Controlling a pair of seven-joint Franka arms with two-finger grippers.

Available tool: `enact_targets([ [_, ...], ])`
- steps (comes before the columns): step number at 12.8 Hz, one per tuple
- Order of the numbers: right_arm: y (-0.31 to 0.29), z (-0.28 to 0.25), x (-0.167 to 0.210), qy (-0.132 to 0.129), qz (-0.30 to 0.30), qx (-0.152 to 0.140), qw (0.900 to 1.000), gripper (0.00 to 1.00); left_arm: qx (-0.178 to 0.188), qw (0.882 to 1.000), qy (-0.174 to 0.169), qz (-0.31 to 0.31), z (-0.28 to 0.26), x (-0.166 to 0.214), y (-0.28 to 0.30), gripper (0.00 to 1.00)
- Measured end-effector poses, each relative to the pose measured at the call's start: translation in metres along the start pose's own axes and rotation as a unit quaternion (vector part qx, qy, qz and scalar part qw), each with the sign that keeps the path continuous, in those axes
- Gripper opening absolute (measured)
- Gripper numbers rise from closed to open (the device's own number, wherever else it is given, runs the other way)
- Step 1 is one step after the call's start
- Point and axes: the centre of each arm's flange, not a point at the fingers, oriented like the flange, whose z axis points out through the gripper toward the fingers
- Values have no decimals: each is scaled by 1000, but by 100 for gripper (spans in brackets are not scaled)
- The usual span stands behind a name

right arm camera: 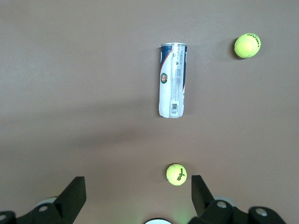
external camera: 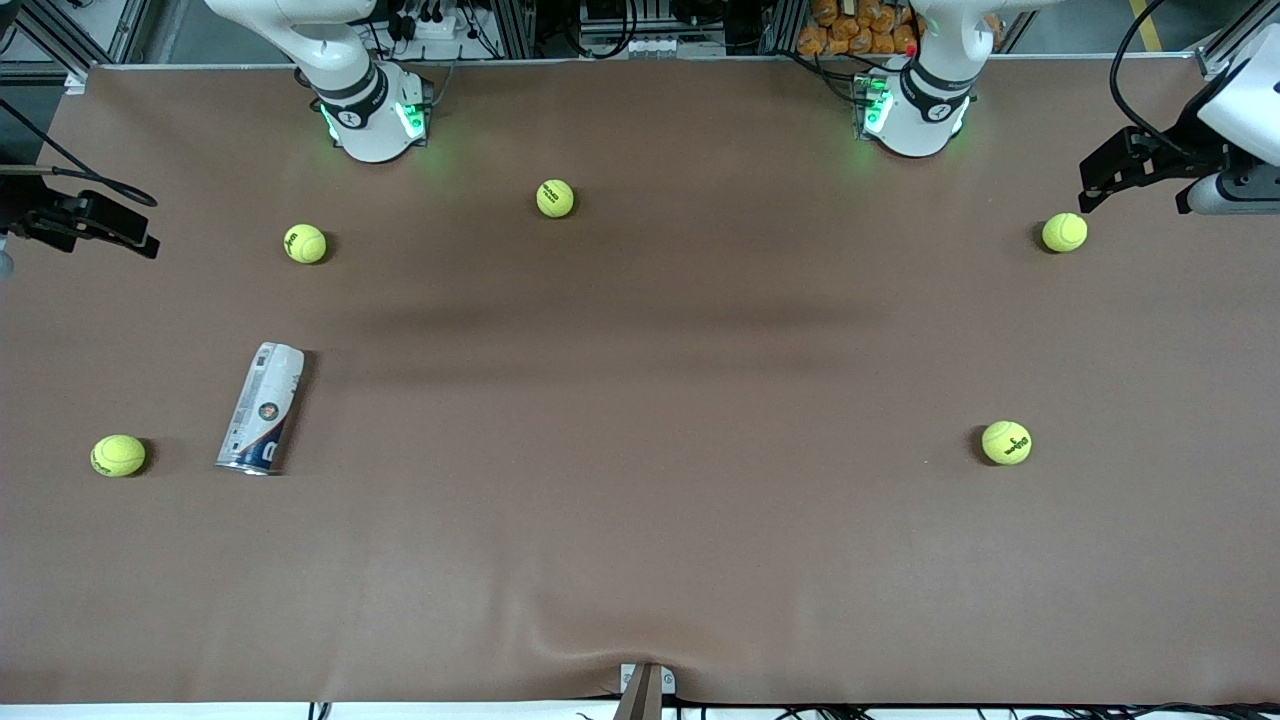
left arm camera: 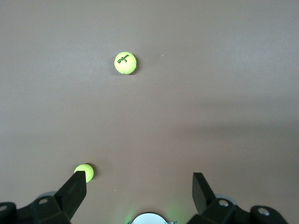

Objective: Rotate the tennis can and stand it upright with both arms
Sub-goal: 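Reach the right gripper down toward the white tennis can lying sideways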

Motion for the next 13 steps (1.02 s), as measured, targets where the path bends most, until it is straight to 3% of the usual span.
enact_targets([
  [4,4,4,0,-4,-2,0,1000,100,0,1000,0,0,0,0,0,100],
  [8,13,20,11,11,-19,0,1000,100,-2,1000,-6,-1,6,8,-2,100],
  [13,51,140,72,1,-25,-2,1000,100,-3,1000,-14,-1,14,14,-2,100],
])
